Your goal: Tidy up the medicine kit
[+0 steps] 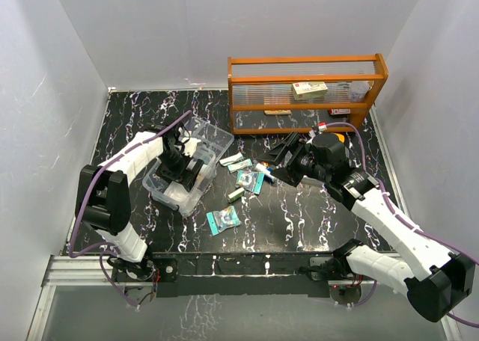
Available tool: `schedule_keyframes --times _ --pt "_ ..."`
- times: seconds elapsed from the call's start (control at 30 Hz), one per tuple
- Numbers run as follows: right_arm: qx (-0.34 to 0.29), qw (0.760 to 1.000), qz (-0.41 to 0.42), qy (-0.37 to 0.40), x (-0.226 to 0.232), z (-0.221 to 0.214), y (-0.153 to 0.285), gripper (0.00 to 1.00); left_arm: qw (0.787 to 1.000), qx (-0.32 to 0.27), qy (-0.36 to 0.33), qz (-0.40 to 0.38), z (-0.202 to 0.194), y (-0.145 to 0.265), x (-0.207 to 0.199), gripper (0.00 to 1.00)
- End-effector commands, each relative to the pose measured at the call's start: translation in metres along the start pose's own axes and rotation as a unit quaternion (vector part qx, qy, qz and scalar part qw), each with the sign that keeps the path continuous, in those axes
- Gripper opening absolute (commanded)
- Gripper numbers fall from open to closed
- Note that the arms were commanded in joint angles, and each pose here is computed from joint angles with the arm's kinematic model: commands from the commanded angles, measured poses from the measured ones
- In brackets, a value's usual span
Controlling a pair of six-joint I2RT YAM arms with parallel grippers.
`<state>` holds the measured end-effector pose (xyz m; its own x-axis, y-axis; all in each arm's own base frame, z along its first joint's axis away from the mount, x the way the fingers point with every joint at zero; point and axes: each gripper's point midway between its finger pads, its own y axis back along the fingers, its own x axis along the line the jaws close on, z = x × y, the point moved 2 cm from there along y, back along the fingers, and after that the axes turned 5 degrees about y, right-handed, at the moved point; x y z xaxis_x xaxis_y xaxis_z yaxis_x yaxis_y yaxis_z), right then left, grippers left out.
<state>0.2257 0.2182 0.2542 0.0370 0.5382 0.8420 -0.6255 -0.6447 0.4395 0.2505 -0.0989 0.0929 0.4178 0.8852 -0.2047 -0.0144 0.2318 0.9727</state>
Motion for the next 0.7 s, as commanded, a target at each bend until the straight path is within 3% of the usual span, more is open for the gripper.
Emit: schedule_keyframes --times 0.0,0.43,0.67 --pt "-0.022 0.999 0.028 0.008 0.01 0.008 0.003 0.74 1.0 -0.006 0.005 0.012 -0.004 0.002 0.002 0.87" --pt "-0.038 0.997 0.058 0.022 0.019 0.011 0.008 0.77 0.998 -0.04 0.001 0.04 0.006 0.011 0.009 0.91" --pt "-0.038 0.998 0.047 0.029 0.014 0.011 0.004 0.76 0.993 -0.116 -0.011 0.006 0.021 0.039 -0.009 0.85"
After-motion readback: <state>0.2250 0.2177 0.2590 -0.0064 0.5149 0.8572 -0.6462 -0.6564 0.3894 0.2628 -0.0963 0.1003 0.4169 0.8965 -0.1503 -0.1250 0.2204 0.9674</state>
